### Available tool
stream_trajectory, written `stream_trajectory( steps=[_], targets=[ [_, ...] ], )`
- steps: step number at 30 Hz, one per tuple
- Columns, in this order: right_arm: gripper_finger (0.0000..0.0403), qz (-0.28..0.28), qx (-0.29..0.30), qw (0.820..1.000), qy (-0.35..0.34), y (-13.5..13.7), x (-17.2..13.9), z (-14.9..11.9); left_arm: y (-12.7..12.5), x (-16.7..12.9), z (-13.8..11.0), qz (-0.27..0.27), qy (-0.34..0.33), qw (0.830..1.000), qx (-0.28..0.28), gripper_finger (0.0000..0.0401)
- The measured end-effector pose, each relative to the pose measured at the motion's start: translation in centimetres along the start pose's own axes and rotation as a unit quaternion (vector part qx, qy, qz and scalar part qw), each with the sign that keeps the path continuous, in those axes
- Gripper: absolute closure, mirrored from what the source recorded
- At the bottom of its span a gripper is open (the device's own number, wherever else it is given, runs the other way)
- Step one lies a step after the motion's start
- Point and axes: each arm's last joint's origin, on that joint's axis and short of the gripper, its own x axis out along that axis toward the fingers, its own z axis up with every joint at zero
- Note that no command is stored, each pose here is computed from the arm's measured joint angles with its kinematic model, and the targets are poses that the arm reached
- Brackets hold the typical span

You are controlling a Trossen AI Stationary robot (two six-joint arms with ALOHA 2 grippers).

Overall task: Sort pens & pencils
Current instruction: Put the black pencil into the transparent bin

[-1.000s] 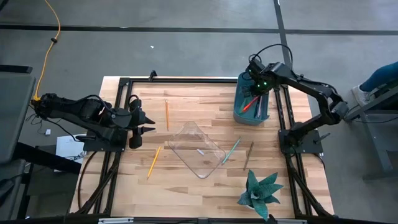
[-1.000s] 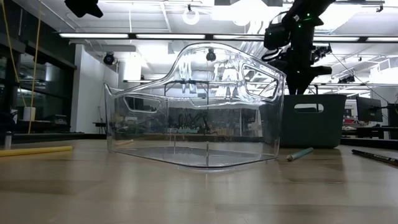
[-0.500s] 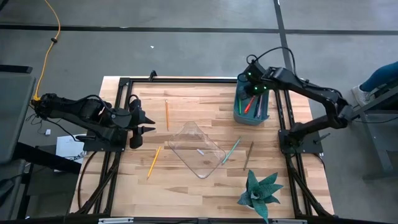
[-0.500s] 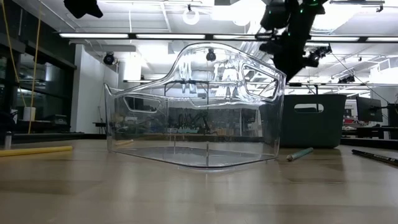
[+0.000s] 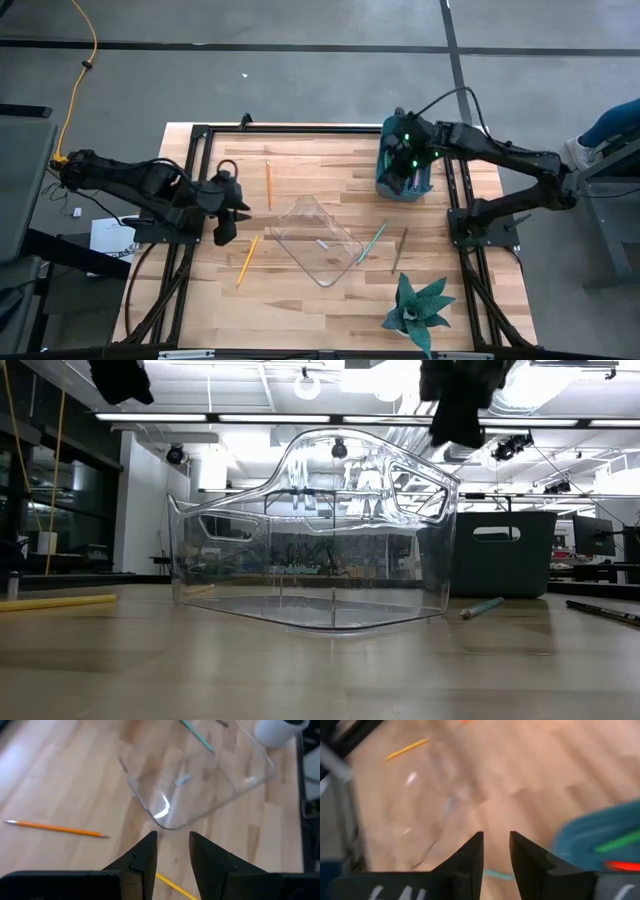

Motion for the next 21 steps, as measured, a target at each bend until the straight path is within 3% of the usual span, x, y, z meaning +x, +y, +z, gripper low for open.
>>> stream_trajectory(
  steps=[7, 11, 17, 21],
  targets=[
    [0.0318, 0.053, -0.075, 0.993, 0.071, 4.7, 0.8, -2.6, -1.4, 1.2, -0.2, -0.027, 0.036, 0.998, 0.049, 0.03],
    [0.0318, 0.042, -0.095, 0.987, 0.12, 6.5, 1.1, -4.4, -2.0, 1.4, -0.4, -0.03, 0.041, 0.997, 0.06, 0.03],
    [0.0318, 0.006, -0.145, 0.98, 0.138, 8.6, 1.6, -6.2, -2.1, 1.2, -0.5, -0.013, 0.028, 0.998, 0.06, 0.03],
    [0.0318, 0.01, -0.2, 0.964, 0.172, 9.8, 2.9, -7.1, -2.1, 1.2, -0.5, -0.012, 0.027, 0.997, 0.069, 0.03]
  ],
)
